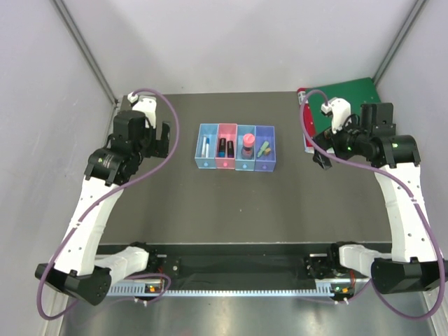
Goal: Sort the stationery into containers
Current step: Reset both arms
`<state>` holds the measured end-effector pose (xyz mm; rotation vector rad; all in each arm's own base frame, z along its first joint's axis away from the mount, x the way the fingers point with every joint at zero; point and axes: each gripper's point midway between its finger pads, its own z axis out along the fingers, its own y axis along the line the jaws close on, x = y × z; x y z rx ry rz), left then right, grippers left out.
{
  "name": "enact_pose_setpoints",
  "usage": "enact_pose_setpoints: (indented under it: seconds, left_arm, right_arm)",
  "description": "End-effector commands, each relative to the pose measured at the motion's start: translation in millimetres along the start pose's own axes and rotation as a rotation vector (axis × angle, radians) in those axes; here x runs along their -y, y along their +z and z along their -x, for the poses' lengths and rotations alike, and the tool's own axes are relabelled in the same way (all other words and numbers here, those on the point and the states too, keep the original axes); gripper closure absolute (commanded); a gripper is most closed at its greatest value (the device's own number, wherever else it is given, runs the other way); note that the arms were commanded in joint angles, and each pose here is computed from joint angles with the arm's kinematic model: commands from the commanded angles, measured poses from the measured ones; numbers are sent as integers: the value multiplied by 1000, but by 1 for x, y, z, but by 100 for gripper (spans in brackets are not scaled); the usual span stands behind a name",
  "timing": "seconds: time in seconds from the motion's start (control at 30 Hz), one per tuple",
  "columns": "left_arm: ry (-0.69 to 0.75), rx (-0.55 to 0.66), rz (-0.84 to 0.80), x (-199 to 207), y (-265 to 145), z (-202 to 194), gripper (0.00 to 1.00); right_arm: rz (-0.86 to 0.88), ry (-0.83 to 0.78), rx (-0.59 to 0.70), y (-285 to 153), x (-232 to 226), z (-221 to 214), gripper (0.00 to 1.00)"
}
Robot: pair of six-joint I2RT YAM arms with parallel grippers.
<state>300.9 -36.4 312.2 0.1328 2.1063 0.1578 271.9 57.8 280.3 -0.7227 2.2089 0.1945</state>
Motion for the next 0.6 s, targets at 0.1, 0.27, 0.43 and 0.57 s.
enact_pose_setpoints:
  seconds: [0.1,0.27,0.43,0.57]
  left_arm:
    - [-38,56,19,-4,2,16,1]
    - [-40,54,17,-3,2,15,1]
    - [-41,53,22,-4,3,15,1]
    - [-39,53,23,-4,2,14,1]
  right_arm:
    - [5,-52,67,-11,-5,17,0]
    - [7,-55,65,-10,-6,16,0]
    - [16,-62,67,-9,-8,17,0]
    - [27,-62,76,-10,-10,19,0]
